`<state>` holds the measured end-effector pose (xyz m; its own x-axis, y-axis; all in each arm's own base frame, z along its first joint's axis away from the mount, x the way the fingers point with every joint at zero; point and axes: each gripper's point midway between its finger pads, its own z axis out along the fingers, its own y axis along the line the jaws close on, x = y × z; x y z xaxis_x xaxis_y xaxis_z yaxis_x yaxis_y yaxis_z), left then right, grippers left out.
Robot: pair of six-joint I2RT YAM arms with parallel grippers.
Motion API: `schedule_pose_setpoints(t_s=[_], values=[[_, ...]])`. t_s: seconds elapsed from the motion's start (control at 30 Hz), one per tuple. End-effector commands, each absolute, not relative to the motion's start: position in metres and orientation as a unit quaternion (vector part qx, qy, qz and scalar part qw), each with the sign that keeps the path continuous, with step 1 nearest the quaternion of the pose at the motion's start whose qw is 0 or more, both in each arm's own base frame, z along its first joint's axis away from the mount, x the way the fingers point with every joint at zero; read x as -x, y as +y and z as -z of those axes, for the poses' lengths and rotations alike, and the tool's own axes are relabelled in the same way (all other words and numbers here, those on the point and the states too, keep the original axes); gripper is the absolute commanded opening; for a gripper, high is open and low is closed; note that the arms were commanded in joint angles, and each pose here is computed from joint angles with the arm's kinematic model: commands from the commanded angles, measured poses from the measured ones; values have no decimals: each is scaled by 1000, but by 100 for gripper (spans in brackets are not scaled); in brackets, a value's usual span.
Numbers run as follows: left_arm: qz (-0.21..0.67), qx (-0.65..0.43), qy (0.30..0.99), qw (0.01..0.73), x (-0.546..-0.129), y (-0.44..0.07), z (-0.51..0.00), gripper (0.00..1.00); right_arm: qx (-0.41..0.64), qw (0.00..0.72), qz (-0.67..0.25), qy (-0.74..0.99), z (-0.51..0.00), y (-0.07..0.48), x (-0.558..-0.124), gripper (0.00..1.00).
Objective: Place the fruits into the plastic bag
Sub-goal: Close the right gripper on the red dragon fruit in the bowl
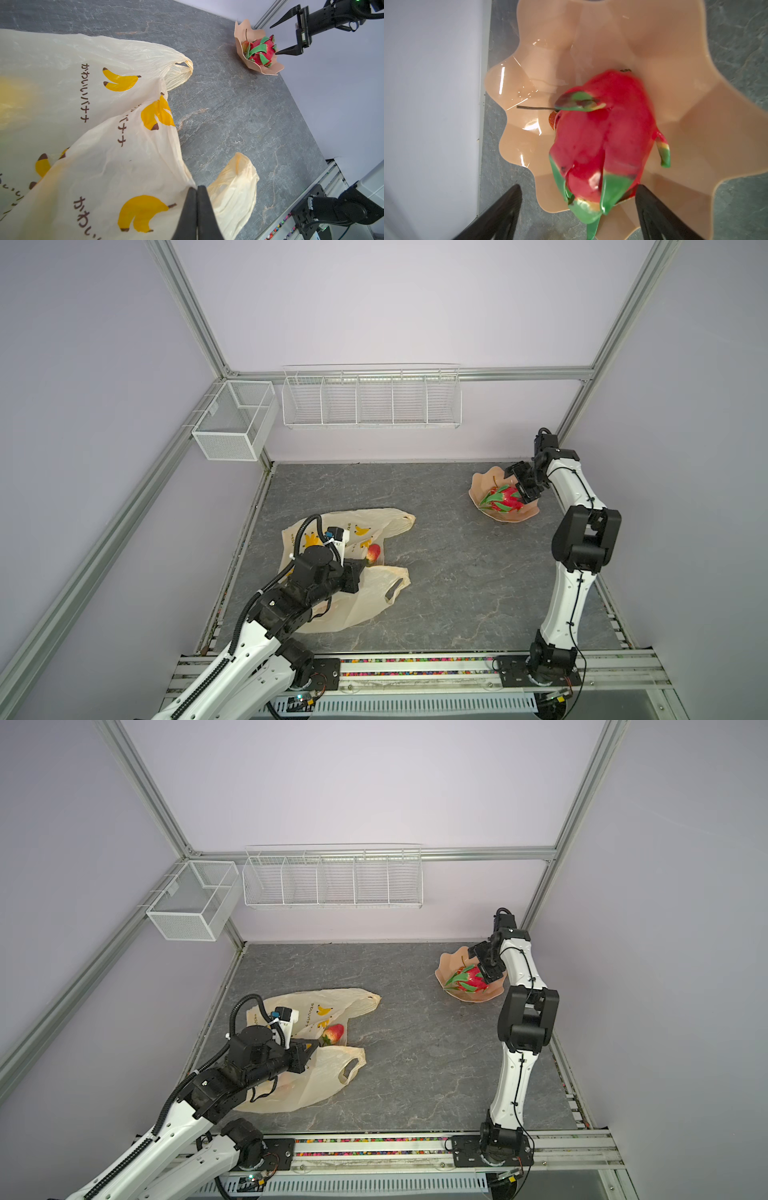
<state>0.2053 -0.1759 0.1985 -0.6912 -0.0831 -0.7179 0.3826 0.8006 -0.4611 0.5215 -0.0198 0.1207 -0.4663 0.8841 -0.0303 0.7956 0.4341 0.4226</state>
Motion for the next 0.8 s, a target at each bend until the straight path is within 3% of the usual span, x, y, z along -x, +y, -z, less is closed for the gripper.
schedule_pose_setpoints(t_s=[0.0,0.77], values=[[303,-93,864,391,-203,-175,-202,0,-521,89,-162,833,-109,-14,-515,88],[289,-92,867,396,-203,-169,-201,0,-534,-13,-57,843,-50,-27,-478,88]])
